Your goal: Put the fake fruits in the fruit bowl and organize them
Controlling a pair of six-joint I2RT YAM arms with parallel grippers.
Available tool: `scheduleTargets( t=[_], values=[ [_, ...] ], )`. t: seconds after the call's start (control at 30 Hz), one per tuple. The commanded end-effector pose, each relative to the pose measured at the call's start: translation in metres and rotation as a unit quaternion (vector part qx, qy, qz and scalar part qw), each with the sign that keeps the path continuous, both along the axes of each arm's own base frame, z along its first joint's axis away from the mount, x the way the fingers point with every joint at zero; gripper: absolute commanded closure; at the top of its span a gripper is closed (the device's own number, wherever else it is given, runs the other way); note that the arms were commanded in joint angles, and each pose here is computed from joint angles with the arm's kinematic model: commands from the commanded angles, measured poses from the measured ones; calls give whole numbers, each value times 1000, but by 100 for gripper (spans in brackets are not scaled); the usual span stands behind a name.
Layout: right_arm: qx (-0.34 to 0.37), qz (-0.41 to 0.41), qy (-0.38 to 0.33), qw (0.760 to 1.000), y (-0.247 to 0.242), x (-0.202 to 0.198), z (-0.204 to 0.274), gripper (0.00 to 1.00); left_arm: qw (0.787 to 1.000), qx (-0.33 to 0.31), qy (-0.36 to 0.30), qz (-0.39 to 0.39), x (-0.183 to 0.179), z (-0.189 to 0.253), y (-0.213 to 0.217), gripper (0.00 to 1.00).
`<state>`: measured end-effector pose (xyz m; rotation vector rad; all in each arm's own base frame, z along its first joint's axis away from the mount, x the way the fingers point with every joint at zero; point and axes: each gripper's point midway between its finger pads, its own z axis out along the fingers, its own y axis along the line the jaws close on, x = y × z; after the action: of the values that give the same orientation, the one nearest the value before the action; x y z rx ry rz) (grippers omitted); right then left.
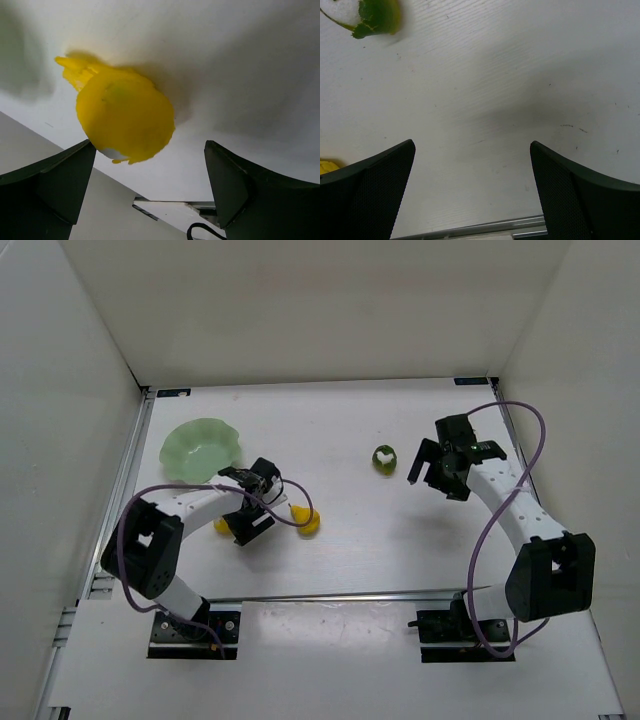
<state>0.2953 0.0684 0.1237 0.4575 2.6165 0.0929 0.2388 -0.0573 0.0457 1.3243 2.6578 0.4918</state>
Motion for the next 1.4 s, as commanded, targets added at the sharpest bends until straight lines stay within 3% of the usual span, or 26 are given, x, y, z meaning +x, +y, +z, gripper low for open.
scheduleTargets(
  t=[0.0, 0.23, 0.37, 0.43, 0.47, 0.67, 0.87, 1.0, 1.07, 1.23, 1.27, 1.33, 1.37],
  values=[
    [-7, 1, -24, 1000, 6, 13, 14, 1, 998, 14, -65, 16, 31, 10, -3, 0],
    [-6, 3, -19, 1000, 10, 15, 12, 1, 999, 20, -29, 33, 24, -13, 5, 0],
    [-6, 3, -19, 1000, 11, 17, 12, 1, 997, -20, -28, 70, 35, -14, 7, 4],
    [-5, 3, -23, 1000, 11, 19, 15, 1, 996, -27, -32, 76, 40, -12, 8, 18],
    [-6, 3, -19, 1000, 11, 17, 14, 1, 996, -27, -32, 76, 40, -12, 8, 32],
    [-10, 1, -20, 1000, 9, 17, 14, 1, 996, -38, -42, 63, 35, 7, 1, 59],
    [-12, 1, -15, 1000, 9, 18, 12, 1, 979, -164, -105, 53, 59, 87, -37, 57],
    [-7, 16, -14, 1000, 20, 20, 12, 1, 944, -229, -189, 142, 107, 133, -12, 54],
    [-12, 54, -22, 998, 38, 21, 18, 1, 923, -230, -235, 201, 137, 146, 18, 48],
    [-64, 174, -24, 982, 87, 21, 19, 1, 896, -191, -261, 304, 182, 139, 81, 32],
    [-72, 185, -28, 980, 93, 23, 21, 1, 892, -178, -272, 315, 190, 142, 87, 21],
    [-65, 201, -27, 977, 109, 27, 20, 1, 900, -147, -242, 332, 191, 120, 97, 9],
    [-63, 208, -20, 976, 114, 26, 18, 1, 893, -125, -254, 351, 194, 124, 106, 4]
  ],
)
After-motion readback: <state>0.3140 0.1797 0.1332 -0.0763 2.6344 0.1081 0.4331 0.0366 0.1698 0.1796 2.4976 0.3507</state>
